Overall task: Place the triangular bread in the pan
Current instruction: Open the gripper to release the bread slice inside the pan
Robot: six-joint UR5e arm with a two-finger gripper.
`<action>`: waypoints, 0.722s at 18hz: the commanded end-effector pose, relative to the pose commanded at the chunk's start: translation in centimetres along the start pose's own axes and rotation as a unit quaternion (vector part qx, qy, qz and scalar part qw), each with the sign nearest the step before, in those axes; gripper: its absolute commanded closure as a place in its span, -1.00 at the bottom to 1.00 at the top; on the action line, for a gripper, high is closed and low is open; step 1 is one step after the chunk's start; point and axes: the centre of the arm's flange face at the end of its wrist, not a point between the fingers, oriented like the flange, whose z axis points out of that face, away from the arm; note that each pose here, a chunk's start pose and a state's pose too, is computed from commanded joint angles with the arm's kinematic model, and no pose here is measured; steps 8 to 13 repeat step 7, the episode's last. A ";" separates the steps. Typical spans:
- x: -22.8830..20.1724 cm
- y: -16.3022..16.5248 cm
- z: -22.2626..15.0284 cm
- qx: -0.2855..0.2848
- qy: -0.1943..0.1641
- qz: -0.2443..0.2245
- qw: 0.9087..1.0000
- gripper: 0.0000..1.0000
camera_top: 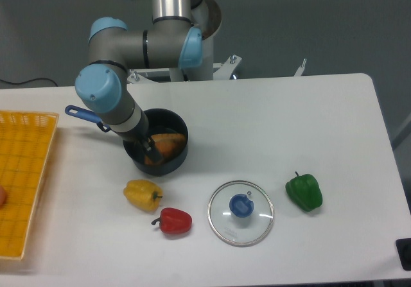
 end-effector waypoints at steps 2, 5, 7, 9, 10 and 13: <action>-1.0 1.1 -0.8 0.007 -0.007 -0.012 1.000 -1.00; -2.6 2.7 -1.7 0.012 -0.014 -0.029 0.999 -1.00; -3.6 3.3 -2.3 0.017 -0.019 -0.039 0.999 -1.00; -3.6 3.3 -2.3 0.017 -0.019 -0.039 0.999 -1.00; -3.6 3.3 -2.3 0.017 -0.019 -0.039 0.999 -1.00; -3.6 3.3 -2.3 0.017 -0.019 -0.039 0.999 -1.00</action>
